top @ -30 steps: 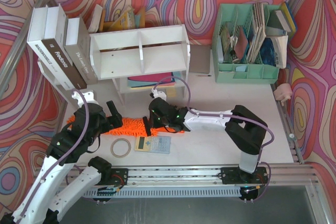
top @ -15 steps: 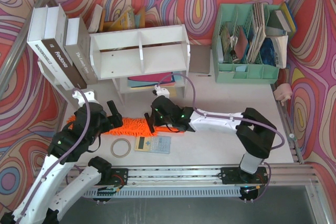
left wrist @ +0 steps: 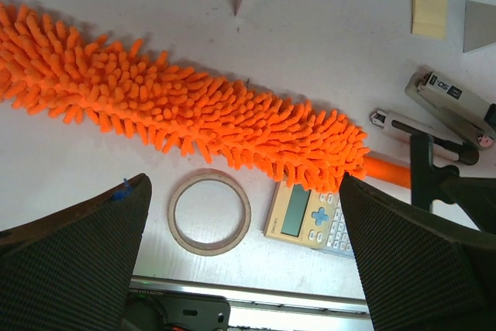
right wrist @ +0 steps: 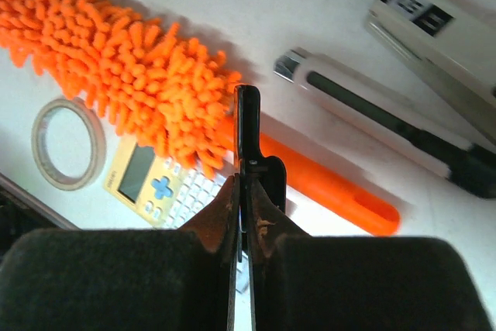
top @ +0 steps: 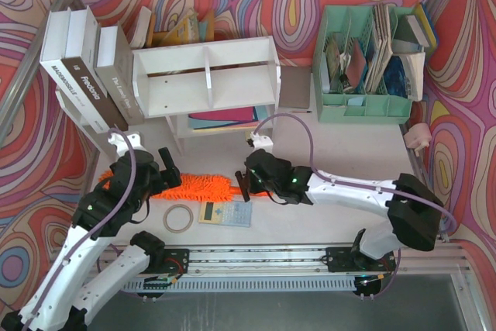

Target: Dust the bookshelf with a duster

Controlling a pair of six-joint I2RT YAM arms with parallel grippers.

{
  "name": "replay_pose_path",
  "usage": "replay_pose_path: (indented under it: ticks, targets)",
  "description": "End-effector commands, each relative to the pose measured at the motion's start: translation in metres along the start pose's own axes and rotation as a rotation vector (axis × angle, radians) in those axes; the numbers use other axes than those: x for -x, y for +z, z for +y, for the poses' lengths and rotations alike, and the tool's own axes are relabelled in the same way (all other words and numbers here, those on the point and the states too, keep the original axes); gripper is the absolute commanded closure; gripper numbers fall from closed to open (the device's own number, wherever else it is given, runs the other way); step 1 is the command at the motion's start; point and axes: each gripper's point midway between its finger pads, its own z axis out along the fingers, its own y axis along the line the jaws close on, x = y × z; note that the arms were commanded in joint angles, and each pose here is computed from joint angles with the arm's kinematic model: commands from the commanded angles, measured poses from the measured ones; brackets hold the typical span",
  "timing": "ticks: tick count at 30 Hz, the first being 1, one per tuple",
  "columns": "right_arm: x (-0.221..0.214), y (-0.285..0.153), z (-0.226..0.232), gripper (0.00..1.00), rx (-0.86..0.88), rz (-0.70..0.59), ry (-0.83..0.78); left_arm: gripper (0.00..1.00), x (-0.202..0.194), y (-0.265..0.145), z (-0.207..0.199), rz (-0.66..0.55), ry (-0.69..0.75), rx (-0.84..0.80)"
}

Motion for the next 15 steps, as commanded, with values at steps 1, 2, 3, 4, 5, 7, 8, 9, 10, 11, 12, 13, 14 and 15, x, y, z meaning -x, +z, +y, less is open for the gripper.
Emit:
replay_pose_path:
  ticks: [1, 2, 3, 4, 5, 7, 8, 9, 10, 11, 12, 13, 14, 15]
  targets:
    - [-0.005, -0.022, -0.026, 0.86, -0.093, -0.009, 0.008, 0.02, -0.002, 0.004, 0.004, 0.003, 0.005, 0.028]
    - [-0.007, -0.026, -0.031, 0.86, -0.105, -0.007, 0.012, 0.02, -0.002, 0.004, 0.005, 0.003, 0.005, 0.03]
    - [-0.009, -0.03, -0.035, 0.86, -0.116, -0.009, 0.017, 0.02, -0.002, 0.004, 0.005, 0.003, 0.005, 0.03]
    - [-0.01, -0.033, -0.038, 0.86, -0.124, -0.012, 0.024, 0.01, -0.002, 0.004, 0.005, 0.003, 0.005, 0.03]
    - [-0.011, -0.037, -0.042, 0.86, -0.135, -0.012, 0.03, 0.02, -0.002, 0.004, 0.005, 0.003, 0.005, 0.031]
    - [-0.015, -0.042, -0.049, 0.86, -0.155, -0.012, 0.044, 0.01, -0.002, 0.004, 0.005, 0.001, 0.004, 0.034]
    - [-0.016, -0.044, -0.053, 0.86, -0.163, -0.012, 0.049, 0.02, -0.002, 0.004, 0.005, 0.002, 0.004, 0.033]
    - [-0.019, -0.046, -0.056, 0.86, -0.174, -0.011, 0.059, 0.01, -0.002, 0.004, 0.005, 0.002, 0.004, 0.034]
    - [-0.021, -0.048, -0.06, 0.86, -0.185, -0.008, 0.067, 0.02, -0.002, 0.004, 0.005, 0.001, 0.003, 0.032]
    - [-0.023, -0.05, -0.063, 0.86, -0.194, -0.009, 0.076, 0.01, -0.002, 0.004, 0.005, 0.002, 0.004, 0.033]
    - [-0.025, -0.051, -0.064, 0.86, -0.196, -0.009, 0.083, 0.02, -0.002, 0.003, 0.005, 0.0, 0.003, 0.032]
    - [-0.027, -0.052, -0.067, 0.86, -0.201, -0.006, 0.091, 0.02, -0.002, 0.004, 0.005, 0.001, 0.003, 0.032]
    - [-0.029, -0.053, -0.068, 0.86, -0.205, -0.007, 0.1, 0.02, -0.002, 0.004, 0.005, 0.001, 0.003, 0.032]
    - [-0.03, -0.055, -0.071, 0.86, -0.216, -0.007, 0.11, 0.02, -0.002, 0.003, 0.005, 0.001, 0.001, 0.032]
